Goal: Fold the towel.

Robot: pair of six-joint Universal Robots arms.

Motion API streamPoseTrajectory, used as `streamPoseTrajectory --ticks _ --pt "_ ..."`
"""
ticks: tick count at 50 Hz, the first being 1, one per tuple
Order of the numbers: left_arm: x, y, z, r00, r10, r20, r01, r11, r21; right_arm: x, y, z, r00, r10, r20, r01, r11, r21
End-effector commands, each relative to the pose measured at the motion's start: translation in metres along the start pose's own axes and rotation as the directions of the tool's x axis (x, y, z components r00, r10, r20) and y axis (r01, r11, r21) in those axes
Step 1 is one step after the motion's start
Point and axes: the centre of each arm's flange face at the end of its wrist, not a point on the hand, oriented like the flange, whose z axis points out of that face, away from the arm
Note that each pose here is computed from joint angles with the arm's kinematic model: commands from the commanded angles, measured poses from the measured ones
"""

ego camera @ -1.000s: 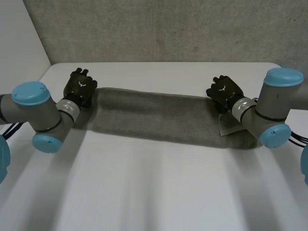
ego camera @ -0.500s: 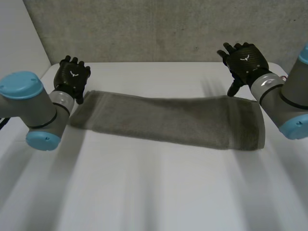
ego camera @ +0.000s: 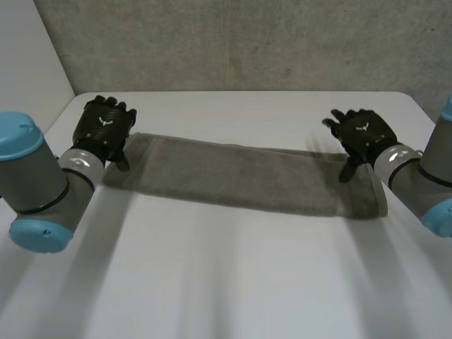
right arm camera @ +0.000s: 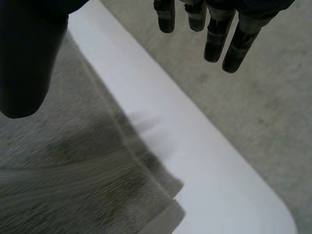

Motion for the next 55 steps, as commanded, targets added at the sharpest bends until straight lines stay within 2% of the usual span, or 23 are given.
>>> streamPoseTrajectory --ticks 1,9,13,20,23,30,36,44,55 --pt "0.004 0.003 -0.018 0.996 -0.082 -0.018 0.081 0.996 -0.028 -0.009 0.019 -0.010 0.999 0.033 0.039 -0.029 0.995 -0.090" --pt "0.013 0.012 -0.031 0.989 -0.143 -0.042 0.139 0.988 -0.071 -0.013 0.032 -0.033 0.996 0.061 0.064 -0.050 0.986 -0.160" --pt "0.015 0.017 -0.034 0.988 -0.144 -0.046 0.140 0.987 -0.082 0.002 0.033 -0.044 0.998 0.063 0.020 -0.059 0.986 -0.159" --pt "0.012 0.020 -0.030 0.989 -0.146 -0.033 0.143 0.987 -0.078 0.027 0.038 -0.040 0.996 0.069 -0.051 -0.076 0.986 -0.149" --pt "0.010 0.021 -0.029 0.989 -0.146 -0.028 0.143 0.987 -0.078 0.043 0.036 -0.033 0.994 0.061 -0.087 -0.071 0.989 -0.126" --pt "0.010 0.022 -0.028 0.989 -0.148 -0.025 0.145 0.986 -0.081 0.071 0.031 0.012 0.990 0.054 -0.130 -0.063 0.996 -0.069" --pt "0.014 0.023 -0.031 0.988 -0.148 -0.034 0.145 0.986 -0.087 0.081 0.031 0.033 0.993 0.069 -0.099 -0.076 0.994 -0.072" --pt "0.016 0.023 -0.032 0.988 -0.148 -0.042 0.144 0.986 -0.090 0.083 0.050 0.066 0.984 0.173 -0.032 -0.175 0.981 -0.079" --pt "0.018 0.024 -0.034 0.988 -0.149 -0.048 0.144 0.985 -0.094 0.079 0.074 0.082 0.956 0.294 0.000 -0.292 0.949 -0.120"
